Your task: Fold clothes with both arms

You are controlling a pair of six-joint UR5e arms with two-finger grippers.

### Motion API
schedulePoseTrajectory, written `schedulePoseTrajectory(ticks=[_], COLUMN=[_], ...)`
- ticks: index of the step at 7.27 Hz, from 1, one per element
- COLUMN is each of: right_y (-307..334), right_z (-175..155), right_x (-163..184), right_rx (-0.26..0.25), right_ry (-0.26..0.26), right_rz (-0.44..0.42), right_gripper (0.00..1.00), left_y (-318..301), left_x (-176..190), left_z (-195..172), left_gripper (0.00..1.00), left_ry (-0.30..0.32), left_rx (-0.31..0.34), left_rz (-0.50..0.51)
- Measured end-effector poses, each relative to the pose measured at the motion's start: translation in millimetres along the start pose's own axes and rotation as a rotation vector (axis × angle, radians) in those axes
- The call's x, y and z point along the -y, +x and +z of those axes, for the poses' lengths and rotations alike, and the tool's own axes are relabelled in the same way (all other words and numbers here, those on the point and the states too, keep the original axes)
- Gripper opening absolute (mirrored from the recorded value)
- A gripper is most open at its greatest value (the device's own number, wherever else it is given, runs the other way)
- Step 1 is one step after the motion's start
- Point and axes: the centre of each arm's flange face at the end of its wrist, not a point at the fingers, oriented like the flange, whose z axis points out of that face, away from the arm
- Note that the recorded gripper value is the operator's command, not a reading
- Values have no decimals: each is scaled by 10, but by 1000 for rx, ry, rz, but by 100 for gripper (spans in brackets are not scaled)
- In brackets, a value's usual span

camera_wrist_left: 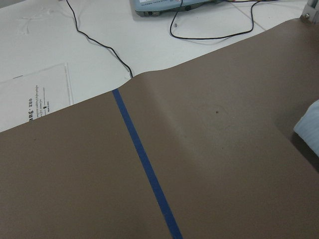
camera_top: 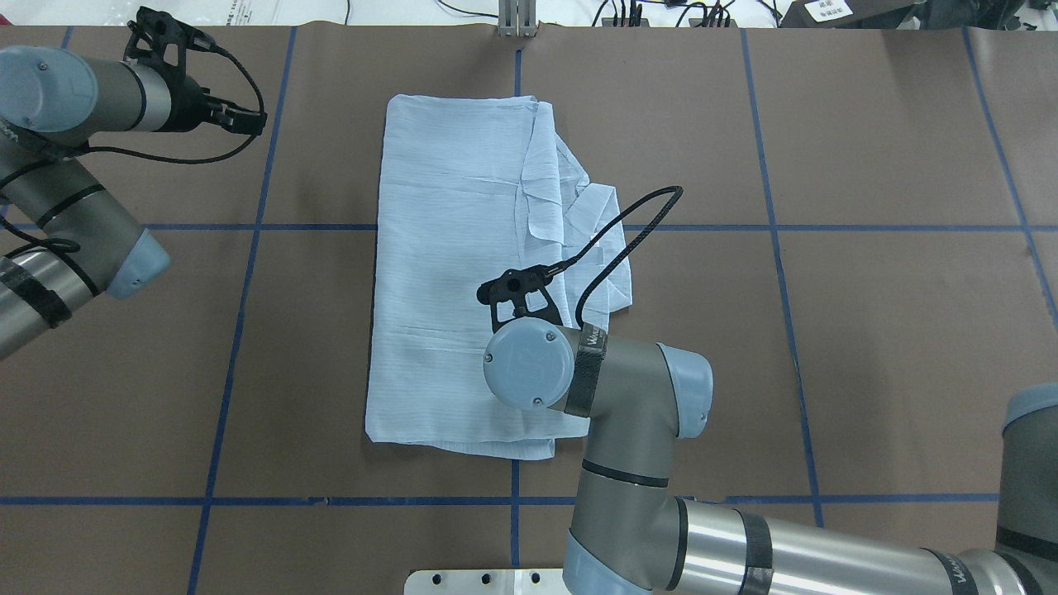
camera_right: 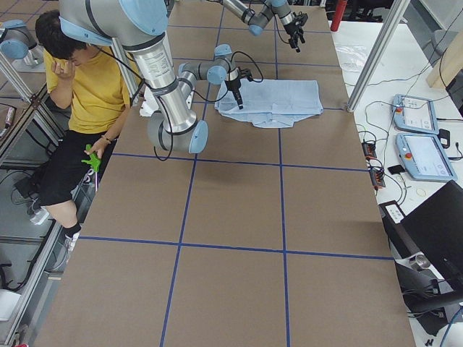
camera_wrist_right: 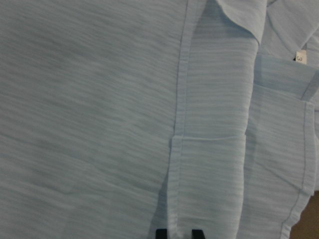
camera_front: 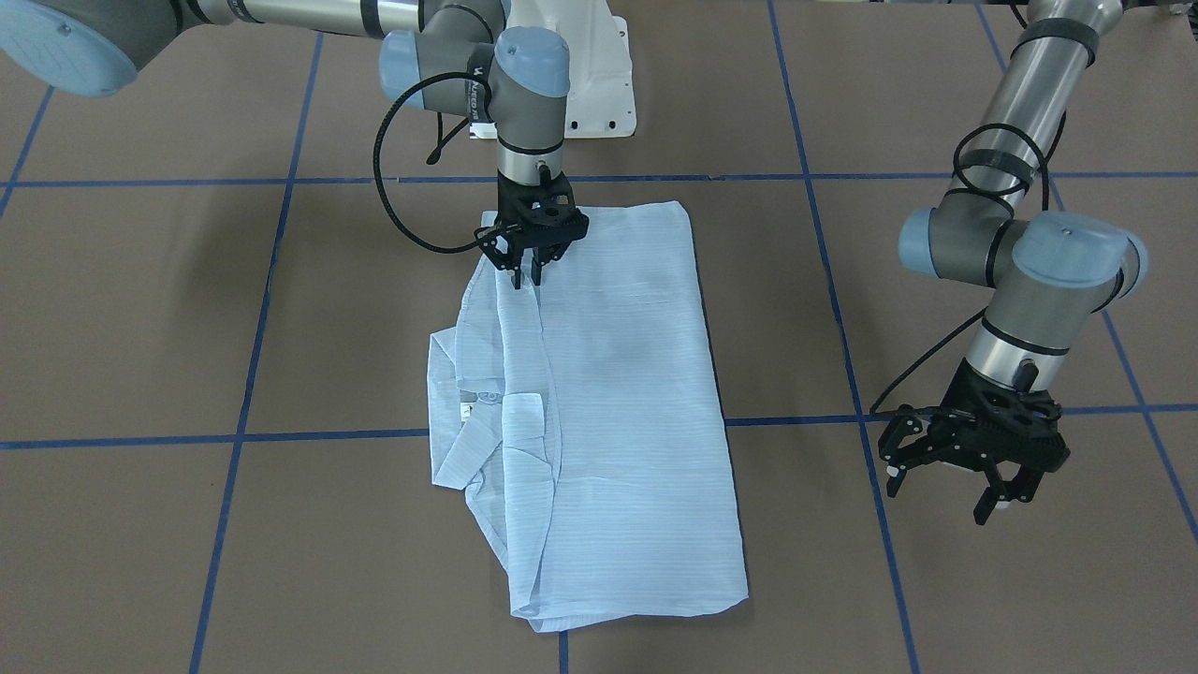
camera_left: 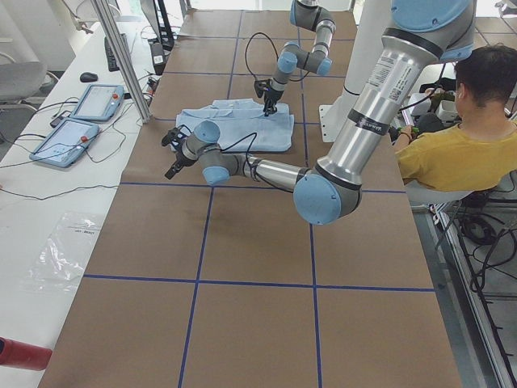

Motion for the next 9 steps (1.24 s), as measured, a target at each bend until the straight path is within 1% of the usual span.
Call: schedulePoseTrajectory(ticks=[2,3,4,5,6,7,8,9], right_y=[114,275,546,862,1093,1181,1178,1171], right_z=[-110,-175,-201,-184,-134,-83,-69,-94], right_x=[70,148,120,-17,-169,-284,-335,-297], right_rx=[-1,-9,-21,-38,-56,-67,-66,-59], right_ry=[12,23,30,30,24,18,16,24], right_rz=[12,27,44,59,82,123,160,185], right_gripper=[0,0,2,85,100,100,100,100], left_y=[4,13,20,27,32,35,36,40], left_x=[-6,-10,-14,-16,-18,-19,-20,-16], left_z=[6,8,11,12,13,14,14,11], left_gripper=[100,100,100,100,100,100,100,100], left_ry=[-2,-2,-3,-3,-3,-3,-3,-2], left_rx=[0,-1,-2,-3,-4,-4,-4,-5], left_rz=[0,1,1,1,1,1,1,2])
